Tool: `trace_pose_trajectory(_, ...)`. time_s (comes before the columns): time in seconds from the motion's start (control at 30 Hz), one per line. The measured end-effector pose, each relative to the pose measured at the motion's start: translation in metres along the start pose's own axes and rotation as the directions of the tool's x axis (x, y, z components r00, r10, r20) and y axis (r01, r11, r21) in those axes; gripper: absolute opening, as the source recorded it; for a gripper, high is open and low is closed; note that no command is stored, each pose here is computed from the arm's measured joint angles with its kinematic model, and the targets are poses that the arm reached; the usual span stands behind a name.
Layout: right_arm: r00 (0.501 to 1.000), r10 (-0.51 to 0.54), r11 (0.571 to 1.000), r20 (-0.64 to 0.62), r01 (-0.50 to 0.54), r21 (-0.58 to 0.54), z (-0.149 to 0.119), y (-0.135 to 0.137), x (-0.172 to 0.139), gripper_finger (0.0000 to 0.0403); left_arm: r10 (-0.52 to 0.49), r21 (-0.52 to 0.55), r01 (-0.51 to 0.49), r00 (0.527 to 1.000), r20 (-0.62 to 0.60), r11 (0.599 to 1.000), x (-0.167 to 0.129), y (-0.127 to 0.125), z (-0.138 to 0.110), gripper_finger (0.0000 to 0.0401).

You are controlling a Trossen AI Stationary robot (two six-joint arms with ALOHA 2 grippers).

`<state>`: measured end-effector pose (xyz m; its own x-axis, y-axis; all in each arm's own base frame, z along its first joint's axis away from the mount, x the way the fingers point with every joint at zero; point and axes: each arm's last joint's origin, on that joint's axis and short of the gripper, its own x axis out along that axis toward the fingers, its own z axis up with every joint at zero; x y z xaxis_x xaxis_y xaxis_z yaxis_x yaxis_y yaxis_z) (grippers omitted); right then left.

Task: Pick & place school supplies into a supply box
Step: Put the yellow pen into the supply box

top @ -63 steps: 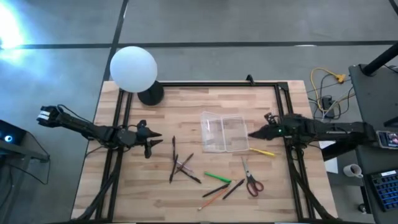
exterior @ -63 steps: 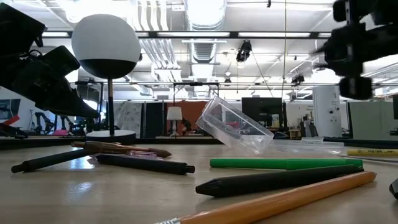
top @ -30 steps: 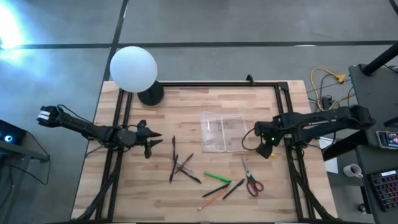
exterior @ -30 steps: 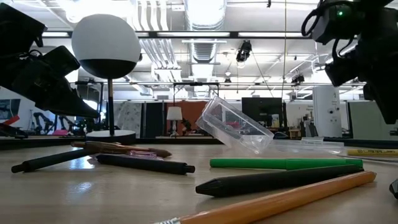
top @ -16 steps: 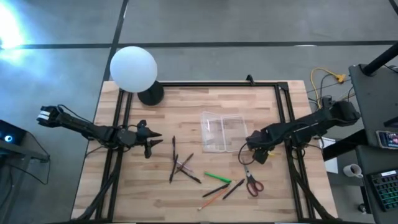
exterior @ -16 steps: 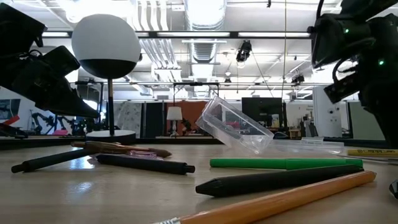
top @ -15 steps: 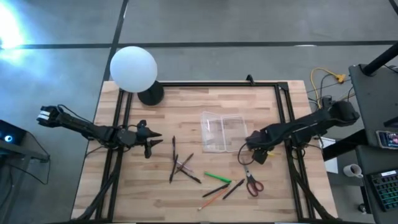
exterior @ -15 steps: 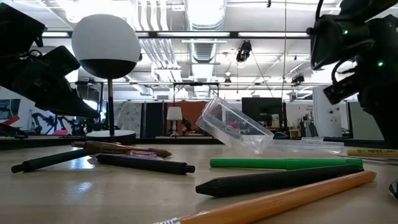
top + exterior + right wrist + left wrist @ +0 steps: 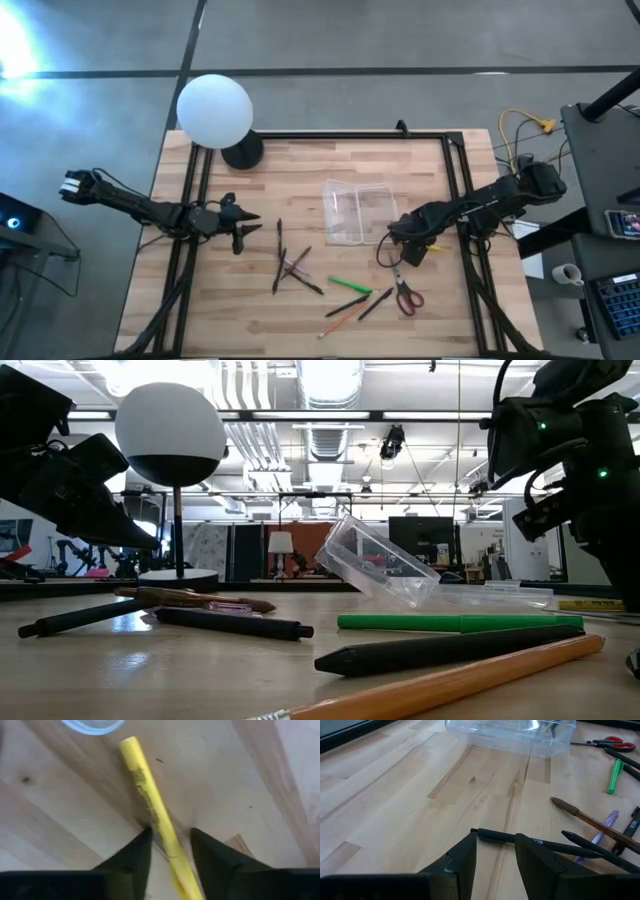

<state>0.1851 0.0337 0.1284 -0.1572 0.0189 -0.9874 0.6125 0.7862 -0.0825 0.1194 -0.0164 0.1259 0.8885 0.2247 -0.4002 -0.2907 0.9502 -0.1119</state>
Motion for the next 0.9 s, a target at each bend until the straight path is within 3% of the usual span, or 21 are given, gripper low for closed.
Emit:
trace_pose_trajectory(0.17, 1.0, 0.019, 1.0, -0.002, -0.019, -0.007, -0.001, 0.0, -0.001, 0.0024, -0.001, 0.0, 0.001, 1.0, 0.0, 1.0, 0.0, 0.0, 0.0, 0.012)
trace_pose_trajectory(0.33, 0.998, 0.066, 0.998, -0.023, -0.066, 0.005, -0.002, 0.0, -0.005, 0.0022, 0.0, 0.0, 0.0, 1.0, 0.0, 1.0, 0.0, 0.0, 0.0, 0.012)
trace_pose_trajectory(0.47, 0.979, 0.197, 0.98, -0.058, -0.195, 0.038, -0.005, 0.004, -0.022, 0.002, 0.0, 0.0, 0.0, 1.0, 0.0, 1.0, 0.0, 0.0, 0.0, 0.012)
trace_pose_trajectory(0.6, 0.928, 0.369, 0.928, -0.058, -0.364, 0.085, -0.009, 0.005, -0.044, 0.0019, 0.0, 0.0, 0.0, 1.0, 0.0, 1.0, 0.0, 0.0, 0.0, 0.012)
trace_pose_trajectory(0.67, 0.883, 0.469, 0.88, -0.023, -0.465, 0.099, -0.011, 0.006, -0.057, 0.0019, 0.0, 0.0, 0.0, 1.0, 0.0, 1.0, 0.0, 0.0, 0.0, 0.012)
trace_pose_trajectory(0.77, 0.81, 0.578, 0.8, 0.099, -0.587, 0.122, -0.008, 0.005, -0.074, 0.0019, 0.0, 0.0, 0.0, 1.0, 0.0, 1.0, 0.0, 0.0, 0.0, 0.012)
trace_pose_trajectory(0.9, 0.676, 0.657, 0.675, 0.333, -0.724, 0.141, 0.014, 0.002, -0.09, 0.0018, 0.0, 0.0, 0.0, 1.0, 0.0, 1.0, 0.0, 0.0, 0.0, 0.012)
